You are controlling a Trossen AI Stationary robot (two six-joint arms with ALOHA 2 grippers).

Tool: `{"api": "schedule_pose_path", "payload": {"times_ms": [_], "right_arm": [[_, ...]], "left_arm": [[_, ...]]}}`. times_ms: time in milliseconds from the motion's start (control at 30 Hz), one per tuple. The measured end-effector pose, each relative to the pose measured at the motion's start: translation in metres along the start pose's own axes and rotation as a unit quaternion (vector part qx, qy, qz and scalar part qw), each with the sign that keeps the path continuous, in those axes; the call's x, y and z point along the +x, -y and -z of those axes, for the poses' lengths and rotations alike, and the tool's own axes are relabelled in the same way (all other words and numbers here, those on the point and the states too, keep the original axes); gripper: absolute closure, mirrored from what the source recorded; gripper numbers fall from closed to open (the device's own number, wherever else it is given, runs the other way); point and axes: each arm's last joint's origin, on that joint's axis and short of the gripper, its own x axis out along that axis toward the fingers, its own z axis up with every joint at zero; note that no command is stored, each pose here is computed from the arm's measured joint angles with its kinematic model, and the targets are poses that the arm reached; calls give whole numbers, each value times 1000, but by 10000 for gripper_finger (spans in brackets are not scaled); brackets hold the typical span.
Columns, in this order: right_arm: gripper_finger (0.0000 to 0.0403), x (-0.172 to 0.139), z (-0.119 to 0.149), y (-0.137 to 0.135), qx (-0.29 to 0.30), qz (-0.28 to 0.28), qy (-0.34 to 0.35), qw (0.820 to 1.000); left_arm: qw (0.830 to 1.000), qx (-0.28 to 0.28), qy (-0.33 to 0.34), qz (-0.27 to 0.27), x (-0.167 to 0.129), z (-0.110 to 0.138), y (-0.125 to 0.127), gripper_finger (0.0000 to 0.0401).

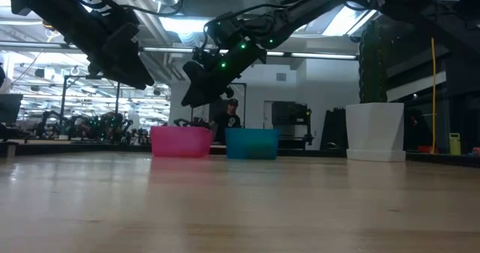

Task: Pick and place medicine bottles into bin by pill shape (circle, oval)
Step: Return to Home Position

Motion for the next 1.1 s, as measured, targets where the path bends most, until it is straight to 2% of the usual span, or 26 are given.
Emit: {"api": "schedule_pose_path", "payload": {"times_ms": [100,300,467,600,800,1100], "right_arm": [[194,-1,1,0,3,0,-7,1000],[187,-14,3,-2,26,-2,-75,997],[186,-32,-3,-9,9,-8,-109,994],[186,-65,-19,-16,-13,-5,-114,993],[186,-123,-31,-11,-29,77,-165,983],[186,-206,-30,-9,2,88,-253,963]], "left_arm": [[1000,3,0,0,0,0,0,195],[1000,6,-2,-1,0,0,0,195],[1000,6,-1,-3,0,0,0,195],[1000,6,0,-5,0,0,0,195],[1000,17,3,-10,0,0,-1,195],[999,18,20,-38,-1,-1,-3,195]]}}
